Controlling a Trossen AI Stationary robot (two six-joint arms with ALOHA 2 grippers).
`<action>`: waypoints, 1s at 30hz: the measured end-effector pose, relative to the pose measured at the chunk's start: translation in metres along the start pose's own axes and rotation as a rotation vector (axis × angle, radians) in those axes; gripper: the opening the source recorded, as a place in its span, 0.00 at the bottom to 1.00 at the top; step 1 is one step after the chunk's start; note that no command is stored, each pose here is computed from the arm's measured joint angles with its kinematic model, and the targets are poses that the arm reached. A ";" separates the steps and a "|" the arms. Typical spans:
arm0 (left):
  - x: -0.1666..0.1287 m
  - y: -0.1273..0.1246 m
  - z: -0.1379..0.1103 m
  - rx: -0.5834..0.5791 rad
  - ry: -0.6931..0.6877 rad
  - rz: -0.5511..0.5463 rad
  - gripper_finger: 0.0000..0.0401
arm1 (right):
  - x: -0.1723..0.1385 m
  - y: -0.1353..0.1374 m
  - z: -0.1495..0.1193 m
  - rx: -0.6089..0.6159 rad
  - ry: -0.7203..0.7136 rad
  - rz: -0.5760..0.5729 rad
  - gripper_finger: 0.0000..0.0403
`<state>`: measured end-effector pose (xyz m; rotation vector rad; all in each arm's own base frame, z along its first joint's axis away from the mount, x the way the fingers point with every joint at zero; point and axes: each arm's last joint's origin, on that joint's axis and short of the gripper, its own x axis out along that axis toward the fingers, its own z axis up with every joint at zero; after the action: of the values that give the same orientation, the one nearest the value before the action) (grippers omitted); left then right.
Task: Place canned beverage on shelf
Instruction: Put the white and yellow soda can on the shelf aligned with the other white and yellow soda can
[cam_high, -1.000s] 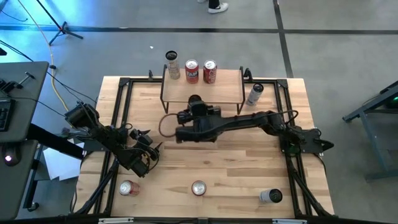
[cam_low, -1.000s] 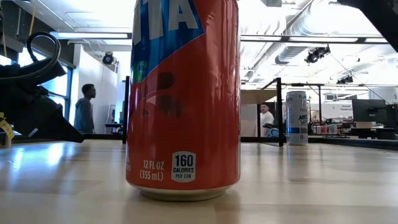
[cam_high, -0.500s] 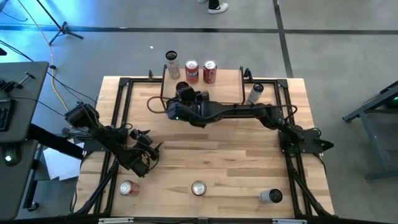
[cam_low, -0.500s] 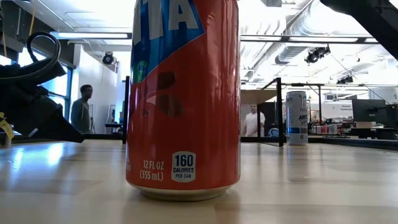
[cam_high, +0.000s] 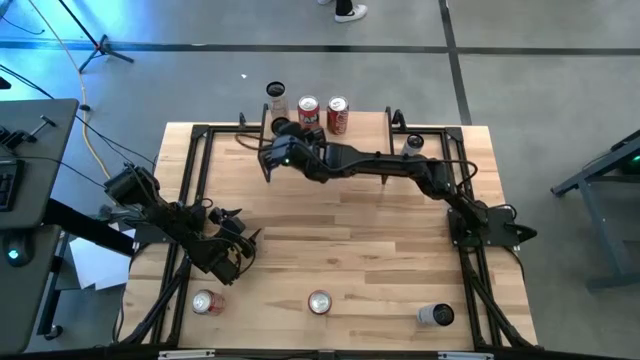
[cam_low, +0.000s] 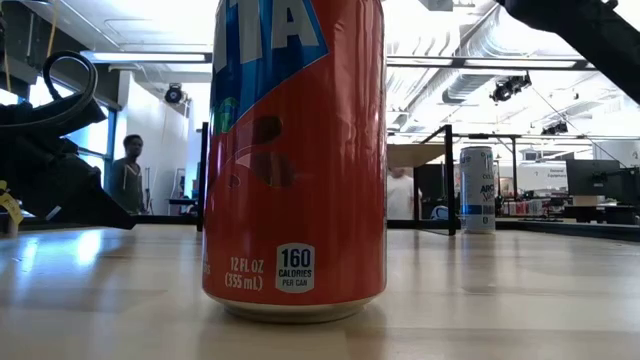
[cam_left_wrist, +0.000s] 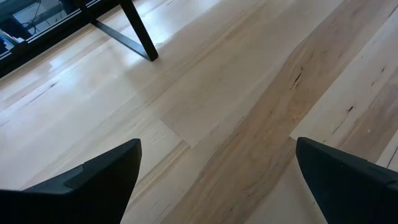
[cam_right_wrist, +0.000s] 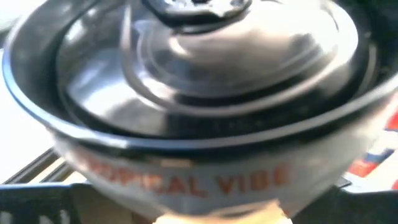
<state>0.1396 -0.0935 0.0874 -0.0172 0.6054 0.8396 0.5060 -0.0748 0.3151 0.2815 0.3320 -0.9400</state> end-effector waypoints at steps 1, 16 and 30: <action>0.000 0.000 0.000 0.000 0.000 0.000 1.00 | 0.003 -0.002 0.002 -0.001 0.007 0.018 0.63; 0.000 -0.002 0.000 -0.021 0.006 -0.013 1.00 | 0.030 -0.003 -0.005 0.016 0.014 0.090 0.63; 0.000 -0.004 -0.001 -0.039 0.052 -0.028 1.00 | 0.033 -0.005 -0.006 -0.019 0.014 0.086 0.63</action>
<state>0.1418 -0.0966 0.0855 -0.0835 0.6366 0.8256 0.5192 -0.0998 0.2959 0.2825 0.3390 -0.8501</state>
